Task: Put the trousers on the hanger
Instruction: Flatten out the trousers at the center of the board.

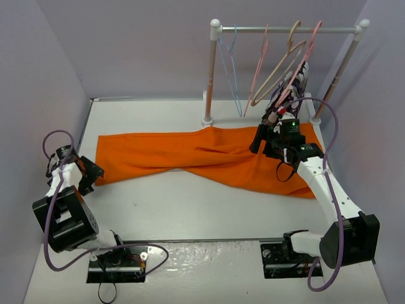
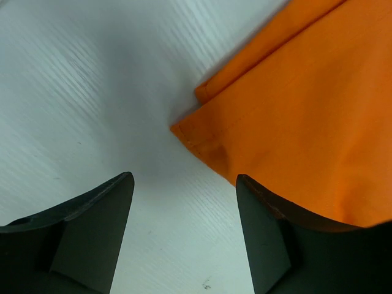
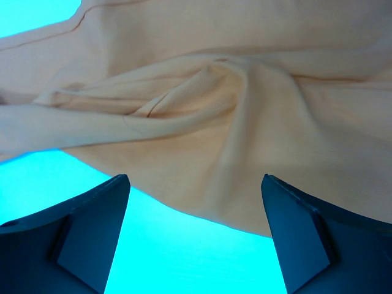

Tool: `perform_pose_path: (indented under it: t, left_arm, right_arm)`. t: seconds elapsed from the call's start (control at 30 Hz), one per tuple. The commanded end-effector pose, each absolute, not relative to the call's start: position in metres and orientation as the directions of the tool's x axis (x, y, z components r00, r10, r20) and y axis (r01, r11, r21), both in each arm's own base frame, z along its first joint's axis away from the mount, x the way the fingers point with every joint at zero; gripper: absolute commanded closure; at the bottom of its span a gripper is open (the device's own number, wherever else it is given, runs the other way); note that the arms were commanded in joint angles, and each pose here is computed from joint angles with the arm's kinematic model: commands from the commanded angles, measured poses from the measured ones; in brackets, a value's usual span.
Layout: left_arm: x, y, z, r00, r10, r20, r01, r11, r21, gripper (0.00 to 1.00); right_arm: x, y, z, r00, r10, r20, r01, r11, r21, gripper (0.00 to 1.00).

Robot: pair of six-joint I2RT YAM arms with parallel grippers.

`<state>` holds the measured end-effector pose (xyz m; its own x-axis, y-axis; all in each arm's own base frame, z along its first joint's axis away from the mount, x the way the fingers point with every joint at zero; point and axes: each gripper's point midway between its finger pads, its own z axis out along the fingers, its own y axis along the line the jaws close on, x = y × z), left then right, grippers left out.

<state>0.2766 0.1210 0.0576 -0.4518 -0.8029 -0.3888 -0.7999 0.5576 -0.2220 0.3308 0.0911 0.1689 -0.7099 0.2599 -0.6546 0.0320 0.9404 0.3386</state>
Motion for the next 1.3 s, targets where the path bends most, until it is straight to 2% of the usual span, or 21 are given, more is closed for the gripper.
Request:
perform_pose_path:
  t: [0.0,0.17,0.3,0.57,0.67,0.8,0.83,0.97,1.17,1.27]
  left_arm:
    - [0.319,0.129,0.082,-0.345,-0.817,-0.462,-0.752,0.535,-0.384,0.39]
    - [0.315,0.129,0.055,-0.363,-0.835,-0.413,-0.786,0.512,-0.346,0.41]
    - [0.325,0.131,0.046,-0.354,-0.835,-0.420,-0.775,0.514,-0.367,0.43]
    - [0.319,0.131,0.037,-0.371,-0.836,-0.404,-0.787,0.514,-0.341,0.54]
    - [0.313,0.129,0.035,-0.386,-0.833,-0.396,-0.790,0.520,-0.324,0.69]
    - [0.314,0.129,0.045,-0.382,-0.834,-0.399,-0.789,0.519,-0.329,0.96]
    - [0.316,0.129,0.051,-0.380,-0.832,-0.404,-0.786,0.520,-0.334,0.99]
    - [0.319,0.132,0.082,-0.376,-0.821,-0.430,-0.781,0.530,-0.330,1.00]
    - [0.328,0.136,0.157,-0.356,-0.788,-0.502,-0.751,0.561,-0.348,1.00]
    - [0.321,0.133,0.177,-0.367,-0.782,-0.503,-0.751,0.569,-0.336,1.00]
  right_arm:
    - [0.326,0.105,0.183,-0.695,0.242,-0.677,-0.048,0.924,0.380,0.14]
    - [0.323,0.105,0.183,-0.692,0.231,-0.684,-0.057,0.927,0.371,0.14]
    - [0.321,0.104,0.181,-0.693,0.227,-0.684,-0.056,0.929,0.365,0.14]
    - [0.323,0.103,0.178,-0.698,0.225,-0.680,-0.048,0.932,0.358,0.14]
    - [0.324,0.103,0.178,-0.698,0.227,-0.680,-0.044,0.933,0.357,0.14]
    - [0.326,0.101,0.177,-0.697,0.230,-0.680,-0.036,0.935,0.353,0.14]
    - [0.326,0.101,0.177,-0.696,0.232,-0.679,-0.033,0.935,0.353,0.14]
    - [0.326,0.100,0.175,-0.700,0.234,-0.674,-0.026,0.936,0.351,0.14]
    - [0.328,0.096,0.174,-0.698,0.239,-0.674,-0.003,0.942,0.337,0.14]
    - [0.327,0.093,0.172,-0.703,0.248,-0.667,0.019,0.944,0.330,0.14]
